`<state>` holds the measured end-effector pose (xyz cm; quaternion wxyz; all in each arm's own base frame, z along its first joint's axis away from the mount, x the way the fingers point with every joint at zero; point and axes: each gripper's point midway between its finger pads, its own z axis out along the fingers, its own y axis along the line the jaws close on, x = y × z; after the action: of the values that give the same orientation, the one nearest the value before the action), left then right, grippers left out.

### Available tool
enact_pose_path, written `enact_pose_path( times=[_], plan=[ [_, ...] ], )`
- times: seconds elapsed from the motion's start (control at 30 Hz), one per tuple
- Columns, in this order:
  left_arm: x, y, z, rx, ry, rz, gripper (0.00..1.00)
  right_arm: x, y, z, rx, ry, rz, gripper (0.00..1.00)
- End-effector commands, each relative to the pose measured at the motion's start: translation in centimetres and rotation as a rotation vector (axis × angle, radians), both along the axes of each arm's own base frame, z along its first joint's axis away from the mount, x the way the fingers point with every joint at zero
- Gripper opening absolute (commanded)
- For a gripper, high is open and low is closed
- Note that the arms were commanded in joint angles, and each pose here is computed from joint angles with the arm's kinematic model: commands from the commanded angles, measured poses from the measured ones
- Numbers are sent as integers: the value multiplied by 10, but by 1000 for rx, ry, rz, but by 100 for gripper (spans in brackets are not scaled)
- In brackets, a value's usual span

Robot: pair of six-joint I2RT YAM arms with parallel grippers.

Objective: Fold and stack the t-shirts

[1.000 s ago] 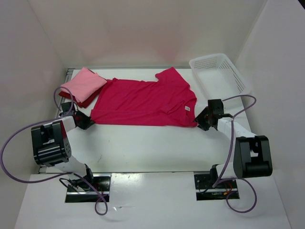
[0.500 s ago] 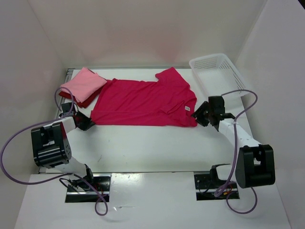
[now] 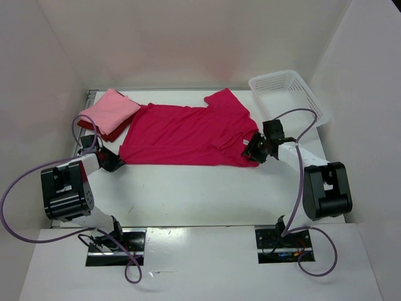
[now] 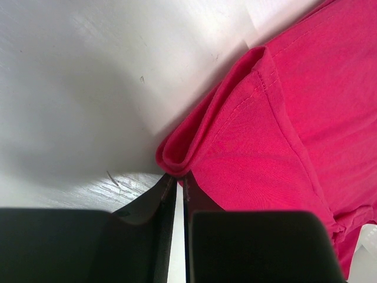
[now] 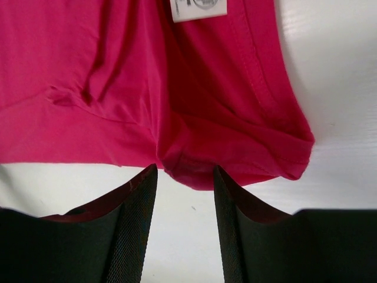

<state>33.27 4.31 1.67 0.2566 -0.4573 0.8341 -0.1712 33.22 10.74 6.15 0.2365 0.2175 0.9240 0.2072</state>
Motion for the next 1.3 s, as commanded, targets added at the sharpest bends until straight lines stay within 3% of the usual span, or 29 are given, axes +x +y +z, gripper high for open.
enact_pose_path(
  times=[0.0,0.07,0.13,0.23,0.37,0.73,0.87,0.93,1.03,1.07,1.1,1.23,1.27],
  plan=[
    [-5,-2,1,8,1,-14,14,8,10,5,12,-18,56,48],
    [-7,-2,0,8,1,-14,14,13,7,4,-9,-22,41,48],
    [-7,-2,0,8,1,-14,14,24,6,9,-17,-45,33,42],
    [-7,-2,0,8,1,-14,14,34,4,6,-36,-43,20,17],
    [-6,0,1,16,5,-8,14,46,-6,2,-89,-38,-32,9],
    [-2,5,4,38,11,-6,14,51,-52,-21,-197,23,-170,15],
    [-4,6,3,42,22,-1,14,45,-63,-17,-196,25,-217,24],
    [-6,6,3,37,36,-1,14,42,-63,-2,-190,-8,-220,37],
    [-4,3,13,37,6,-18,27,39,-58,22,-155,-64,-208,49],
    [-2,3,24,47,-28,-30,44,39,-56,31,-143,-77,-202,51],
    [3,5,33,62,-56,-37,52,41,-56,41,-146,-98,-194,53],
    [10,10,72,113,-126,-51,60,33,-45,68,-106,-142,-148,52],
    [9,6,75,127,-129,-66,60,23,-37,62,-85,-123,-141,45]
  ],
)
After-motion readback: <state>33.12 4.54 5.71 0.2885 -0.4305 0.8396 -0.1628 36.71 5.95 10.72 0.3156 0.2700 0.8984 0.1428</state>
